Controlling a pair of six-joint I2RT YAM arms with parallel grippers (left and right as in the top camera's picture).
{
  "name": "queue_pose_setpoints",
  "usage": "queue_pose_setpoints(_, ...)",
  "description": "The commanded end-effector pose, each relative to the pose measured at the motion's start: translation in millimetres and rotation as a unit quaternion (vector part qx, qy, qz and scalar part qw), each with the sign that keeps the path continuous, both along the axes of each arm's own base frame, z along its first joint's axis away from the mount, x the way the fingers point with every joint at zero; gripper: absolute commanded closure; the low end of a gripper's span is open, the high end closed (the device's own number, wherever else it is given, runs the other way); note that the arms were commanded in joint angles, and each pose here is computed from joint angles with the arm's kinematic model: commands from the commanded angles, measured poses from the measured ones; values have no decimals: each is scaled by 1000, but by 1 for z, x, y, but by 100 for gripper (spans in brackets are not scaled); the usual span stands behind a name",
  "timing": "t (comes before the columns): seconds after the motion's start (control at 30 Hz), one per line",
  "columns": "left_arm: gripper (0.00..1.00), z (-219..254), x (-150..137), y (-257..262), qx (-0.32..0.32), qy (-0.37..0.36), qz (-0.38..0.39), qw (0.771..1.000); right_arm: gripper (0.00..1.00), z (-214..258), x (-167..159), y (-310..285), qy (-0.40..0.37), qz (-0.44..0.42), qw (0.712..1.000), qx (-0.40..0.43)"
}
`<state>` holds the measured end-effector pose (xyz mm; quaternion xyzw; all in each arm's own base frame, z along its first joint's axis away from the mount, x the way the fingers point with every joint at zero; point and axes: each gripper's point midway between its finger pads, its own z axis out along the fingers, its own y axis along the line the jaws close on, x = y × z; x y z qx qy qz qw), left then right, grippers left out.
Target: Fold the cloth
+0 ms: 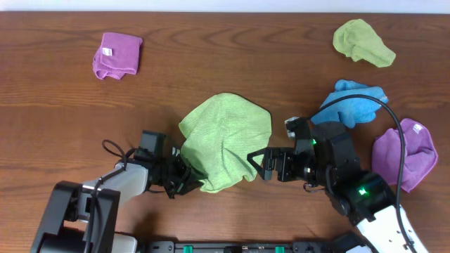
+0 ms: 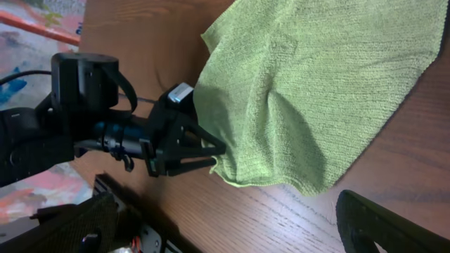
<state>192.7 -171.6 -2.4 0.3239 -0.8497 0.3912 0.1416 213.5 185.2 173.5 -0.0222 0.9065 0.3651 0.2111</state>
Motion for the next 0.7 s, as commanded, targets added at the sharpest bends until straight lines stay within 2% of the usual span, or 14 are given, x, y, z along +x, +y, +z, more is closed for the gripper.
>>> queue_pose_setpoints(0.0,83,-43,-16,30,117,17,5,993,1,-1,-1,-1,6,-4,1000,5)
queue_pose_setpoints(0.03,92,-44,-16,30,118,14,2,993,1,0,-2,0,7,-3,1000,6)
queue_pose_setpoints(0.07,94,-44,-16,30,119,12,0,993,1,0,-2,0,7,-2,1000,7)
queue_pose_setpoints(0.23,94,-34,-6,22,90,-36,-38,995,1,0,-2,0,7,-1,1000,7)
queue_pose_setpoints(0.33,94,-14,22,16,65,-79,-49,994,1,-5,-5,-3,19,-5,1000,-2)
queue_pose_setpoints(0.4,94,8,50,17,67,-112,-66,989,1,-22,-14,-12,56,-18,998,-29)
queue_pose_setpoints(0.53,94,46,90,30,107,-155,-95,978,1,-52,-29,-14,120,-28,992,-33)
queue_pose_setpoints(0.67,94,83,125,40,121,-196,-87,969,1,-82,-40,-5,186,-50,981,6)
